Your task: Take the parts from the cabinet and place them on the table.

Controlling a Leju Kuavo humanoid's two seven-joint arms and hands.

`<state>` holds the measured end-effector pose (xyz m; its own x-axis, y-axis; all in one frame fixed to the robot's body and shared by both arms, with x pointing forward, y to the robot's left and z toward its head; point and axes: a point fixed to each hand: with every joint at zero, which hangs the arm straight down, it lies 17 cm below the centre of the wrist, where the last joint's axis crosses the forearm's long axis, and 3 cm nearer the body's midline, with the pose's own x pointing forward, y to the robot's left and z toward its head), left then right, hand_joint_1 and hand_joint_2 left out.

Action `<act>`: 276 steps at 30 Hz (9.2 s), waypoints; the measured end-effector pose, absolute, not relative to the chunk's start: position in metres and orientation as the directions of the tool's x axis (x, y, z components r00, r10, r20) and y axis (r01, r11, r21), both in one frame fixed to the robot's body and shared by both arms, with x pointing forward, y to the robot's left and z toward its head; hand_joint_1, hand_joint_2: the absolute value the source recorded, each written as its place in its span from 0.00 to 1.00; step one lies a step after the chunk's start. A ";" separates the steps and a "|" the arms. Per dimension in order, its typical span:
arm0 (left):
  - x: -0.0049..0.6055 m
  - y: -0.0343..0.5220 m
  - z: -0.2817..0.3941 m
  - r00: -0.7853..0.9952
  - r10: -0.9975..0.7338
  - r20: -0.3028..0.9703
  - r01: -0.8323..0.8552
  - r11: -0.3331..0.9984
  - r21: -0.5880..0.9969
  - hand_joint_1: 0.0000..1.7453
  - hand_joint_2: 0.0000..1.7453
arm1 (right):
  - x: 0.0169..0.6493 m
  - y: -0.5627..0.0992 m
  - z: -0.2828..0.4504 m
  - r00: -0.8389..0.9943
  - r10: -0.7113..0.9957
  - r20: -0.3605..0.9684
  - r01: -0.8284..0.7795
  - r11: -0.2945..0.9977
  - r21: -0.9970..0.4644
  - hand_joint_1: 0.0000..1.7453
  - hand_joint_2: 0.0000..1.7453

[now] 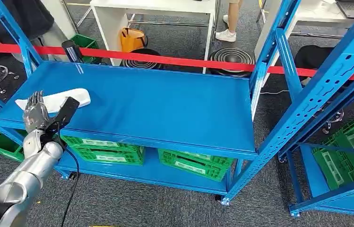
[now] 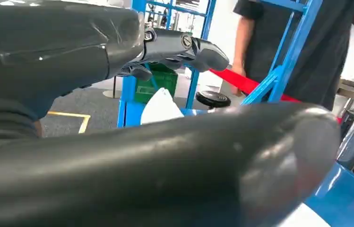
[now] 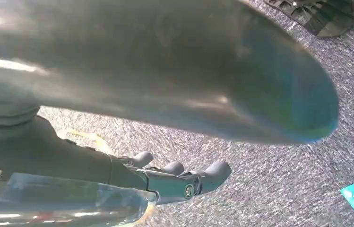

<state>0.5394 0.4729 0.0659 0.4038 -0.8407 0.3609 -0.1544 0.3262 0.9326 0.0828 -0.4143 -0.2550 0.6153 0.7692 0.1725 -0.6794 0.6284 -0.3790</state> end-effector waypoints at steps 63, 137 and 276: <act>0.549 0.465 0.071 0.388 -0.868 0.311 -0.109 0.292 0.950 0.00 0.00 | 0.076 -0.404 -0.258 0.640 0.746 0.182 -0.666 0.658 -0.352 0.00 0.00; 0.537 0.432 0.011 0.340 -0.922 0.185 0.228 0.272 0.935 0.00 1.00 | 0.089 -0.394 -0.261 0.624 0.755 0.200 -0.678 0.651 -0.342 0.00 0.00; 0.546 0.419 0.100 0.109 -0.868 0.484 -0.179 0.461 0.869 0.00 1.00 | 0.086 -0.352 -0.266 0.630 0.734 0.254 -0.665 0.679 -0.311 0.00 0.00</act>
<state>0.5456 0.4189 0.0999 0.1091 -0.8684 0.4837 -0.1791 0.4614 0.8689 0.0855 -0.3517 -0.2663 0.6302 0.7338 0.2538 -0.6652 0.6788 -0.3111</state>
